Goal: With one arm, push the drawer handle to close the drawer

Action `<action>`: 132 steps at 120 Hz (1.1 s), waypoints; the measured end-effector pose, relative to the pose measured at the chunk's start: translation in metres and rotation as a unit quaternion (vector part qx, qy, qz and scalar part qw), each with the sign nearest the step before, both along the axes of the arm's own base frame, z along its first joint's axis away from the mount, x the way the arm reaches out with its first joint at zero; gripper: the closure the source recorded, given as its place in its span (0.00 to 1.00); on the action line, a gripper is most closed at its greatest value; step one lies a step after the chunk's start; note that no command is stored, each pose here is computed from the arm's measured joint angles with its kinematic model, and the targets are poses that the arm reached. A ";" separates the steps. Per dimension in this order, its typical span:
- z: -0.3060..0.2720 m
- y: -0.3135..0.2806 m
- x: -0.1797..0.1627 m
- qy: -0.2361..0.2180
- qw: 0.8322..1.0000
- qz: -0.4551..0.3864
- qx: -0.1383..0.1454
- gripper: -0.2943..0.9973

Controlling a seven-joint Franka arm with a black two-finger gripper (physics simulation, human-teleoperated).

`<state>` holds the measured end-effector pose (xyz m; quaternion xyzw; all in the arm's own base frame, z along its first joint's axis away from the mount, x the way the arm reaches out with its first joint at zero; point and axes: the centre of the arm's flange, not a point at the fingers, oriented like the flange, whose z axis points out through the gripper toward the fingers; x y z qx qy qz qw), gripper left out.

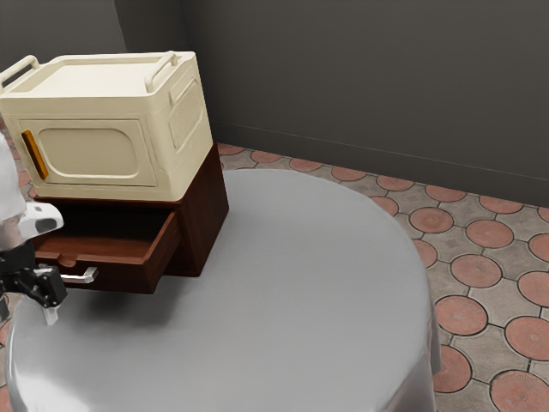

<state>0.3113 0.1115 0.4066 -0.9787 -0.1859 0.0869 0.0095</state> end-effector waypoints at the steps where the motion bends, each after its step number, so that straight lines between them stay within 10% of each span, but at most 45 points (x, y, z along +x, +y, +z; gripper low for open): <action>1: -0.002 0.001 0.002 -0.002 1.000 0.000 0.001 0.24; 98: -0.025 0.031 0.044 -0.104 0.993 -0.031 0.042 0.26; 132: -0.023 0.035 0.045 -0.116 0.992 -0.024 0.039 0.70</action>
